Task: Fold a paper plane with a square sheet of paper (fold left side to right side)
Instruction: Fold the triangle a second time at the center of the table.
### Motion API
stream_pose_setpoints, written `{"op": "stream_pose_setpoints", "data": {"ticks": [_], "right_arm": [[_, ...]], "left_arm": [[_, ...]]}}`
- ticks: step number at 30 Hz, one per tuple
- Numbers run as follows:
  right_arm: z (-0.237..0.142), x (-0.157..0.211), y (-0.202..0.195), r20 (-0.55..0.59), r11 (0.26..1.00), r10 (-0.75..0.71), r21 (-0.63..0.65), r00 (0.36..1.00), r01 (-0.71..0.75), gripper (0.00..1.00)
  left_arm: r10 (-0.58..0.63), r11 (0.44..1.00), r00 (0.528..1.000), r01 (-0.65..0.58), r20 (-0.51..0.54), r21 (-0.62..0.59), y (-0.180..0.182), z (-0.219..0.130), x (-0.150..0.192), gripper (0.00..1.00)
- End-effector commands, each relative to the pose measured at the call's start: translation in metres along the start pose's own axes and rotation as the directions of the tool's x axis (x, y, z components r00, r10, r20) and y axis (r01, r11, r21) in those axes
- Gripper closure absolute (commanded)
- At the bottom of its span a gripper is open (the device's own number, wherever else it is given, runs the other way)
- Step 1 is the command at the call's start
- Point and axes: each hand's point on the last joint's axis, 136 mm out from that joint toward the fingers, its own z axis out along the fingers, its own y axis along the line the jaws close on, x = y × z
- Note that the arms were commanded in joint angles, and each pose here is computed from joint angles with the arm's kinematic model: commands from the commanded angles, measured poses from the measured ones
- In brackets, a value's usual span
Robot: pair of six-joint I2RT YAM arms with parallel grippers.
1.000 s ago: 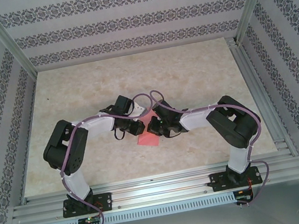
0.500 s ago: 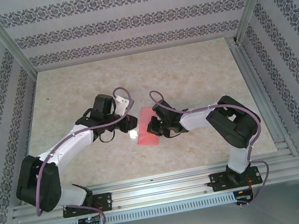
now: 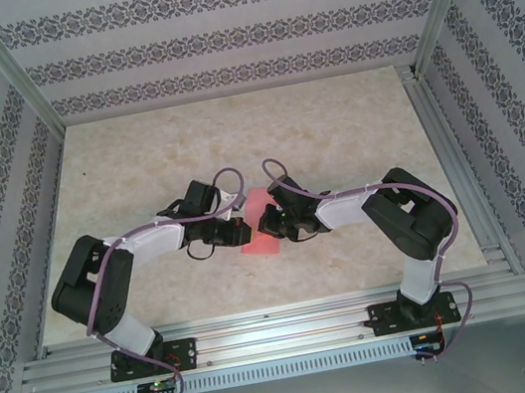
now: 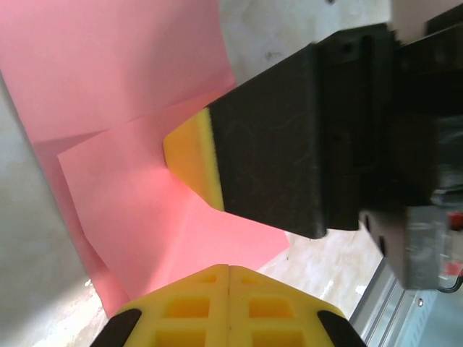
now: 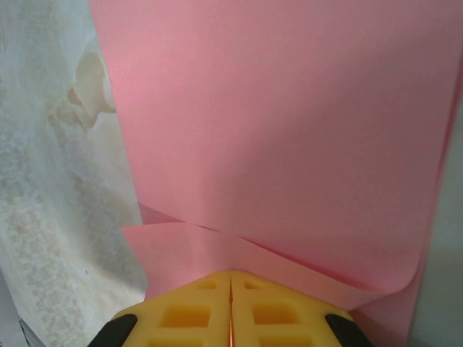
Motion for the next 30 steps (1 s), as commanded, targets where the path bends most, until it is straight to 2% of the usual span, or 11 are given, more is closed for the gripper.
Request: {"op": "stream_pose_setpoints", "data": {"ticks": [1, 16, 23, 30], "right_arm": [[0.011, 0.022, -0.058, -0.054, 0.982, 0.023, 0.190, 0.998, -0.012, 0.92], [0.010, 0.021, -0.059, -0.055, 0.980, 0.014, 0.201, 0.998, -0.003, 0.92], [0.009, 0.019, -0.057, -0.051, 0.980, 0.003, 0.197, 0.999, 0.008, 0.92], [-0.005, 0.001, -0.022, 0.003, 0.990, -0.077, 0.119, 0.997, 0.076, 0.90]], "left_arm": [[-0.015, 0.999, 1.000, 0.016, -0.023, 0.048, -0.009, 0.010, -0.003, 0.98], [-0.088, 0.989, 0.992, 0.075, -0.094, -0.130, 0.033, 0.019, 0.024, 0.98], [-0.114, 0.982, 0.985, 0.092, -0.131, -0.164, 0.046, 0.024, 0.042, 0.98], [-0.147, 0.970, 0.976, 0.111, -0.158, -0.219, 0.063, 0.025, 0.062, 0.98]]}}
